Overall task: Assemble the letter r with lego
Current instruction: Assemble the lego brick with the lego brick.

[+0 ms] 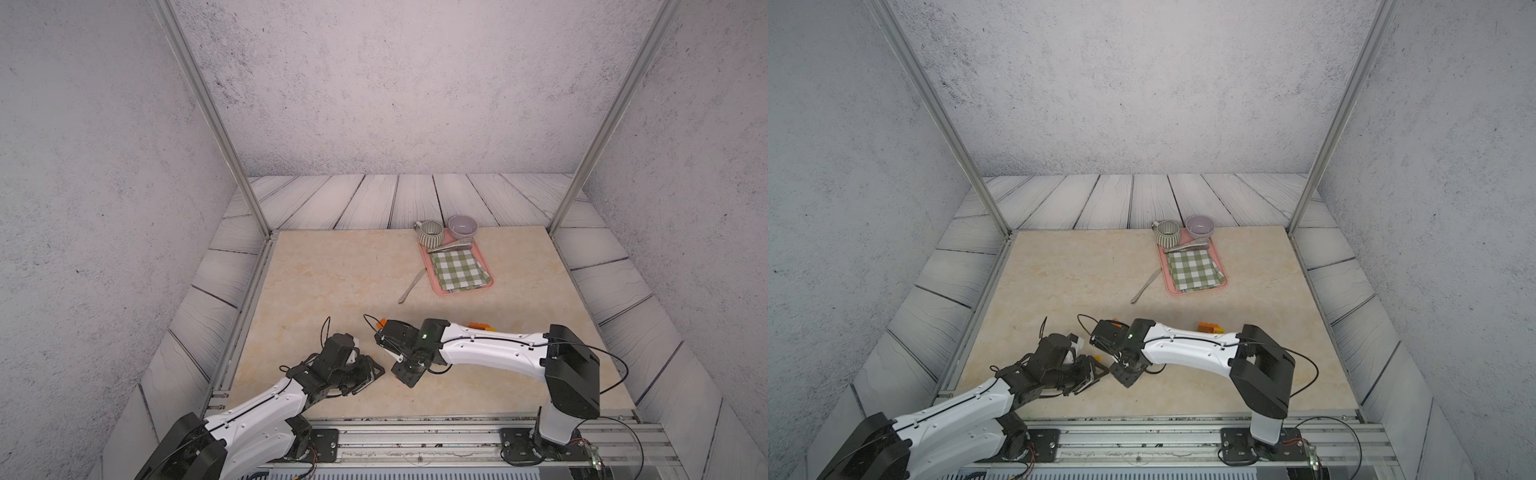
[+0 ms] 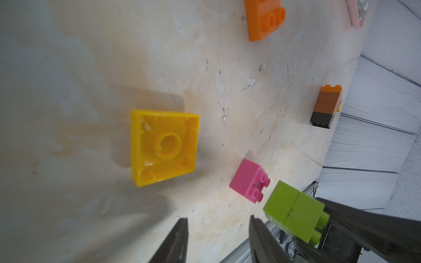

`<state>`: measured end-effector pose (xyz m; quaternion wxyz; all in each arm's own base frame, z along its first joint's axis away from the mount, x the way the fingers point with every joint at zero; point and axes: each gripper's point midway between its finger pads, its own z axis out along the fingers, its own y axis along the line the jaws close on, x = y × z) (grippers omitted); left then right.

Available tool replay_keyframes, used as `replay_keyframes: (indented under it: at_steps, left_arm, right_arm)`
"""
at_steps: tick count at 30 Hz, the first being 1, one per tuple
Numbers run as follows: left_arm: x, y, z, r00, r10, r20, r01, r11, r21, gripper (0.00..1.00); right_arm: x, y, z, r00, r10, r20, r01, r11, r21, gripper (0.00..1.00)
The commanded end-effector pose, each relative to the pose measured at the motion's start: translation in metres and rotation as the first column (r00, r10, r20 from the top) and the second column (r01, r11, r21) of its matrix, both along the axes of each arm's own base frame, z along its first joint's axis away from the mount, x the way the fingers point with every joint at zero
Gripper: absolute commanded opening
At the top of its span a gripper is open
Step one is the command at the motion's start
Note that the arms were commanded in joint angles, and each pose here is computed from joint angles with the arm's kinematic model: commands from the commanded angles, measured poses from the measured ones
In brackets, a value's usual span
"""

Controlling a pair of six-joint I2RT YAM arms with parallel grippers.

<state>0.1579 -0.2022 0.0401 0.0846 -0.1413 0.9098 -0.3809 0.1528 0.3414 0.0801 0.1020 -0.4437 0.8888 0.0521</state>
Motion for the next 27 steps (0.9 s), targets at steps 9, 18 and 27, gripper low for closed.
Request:
replay_keyframes:
  at_steps: [9,18,27]
  left_arm:
    - [0.000,0.008,-0.011,1.000,0.020,-0.020,-0.019,0.998,0.060,0.48]
    - [0.000,0.015,-0.016,0.999,0.049,-0.023,-0.047,0.995,0.084,0.48]
    - [0.001,0.017,-0.015,0.998,0.053,-0.017,-0.052,0.995,0.090,0.48]
  right_arm:
    - [0.000,0.005,-0.001,0.998,0.061,-0.006,-0.061,0.998,-0.034,0.00]
    - [-0.001,0.003,-0.011,0.993,0.115,-0.021,-0.116,0.990,-0.075,0.00]
    - [0.000,0.004,-0.023,0.991,0.129,-0.031,-0.131,0.985,-0.108,0.00]
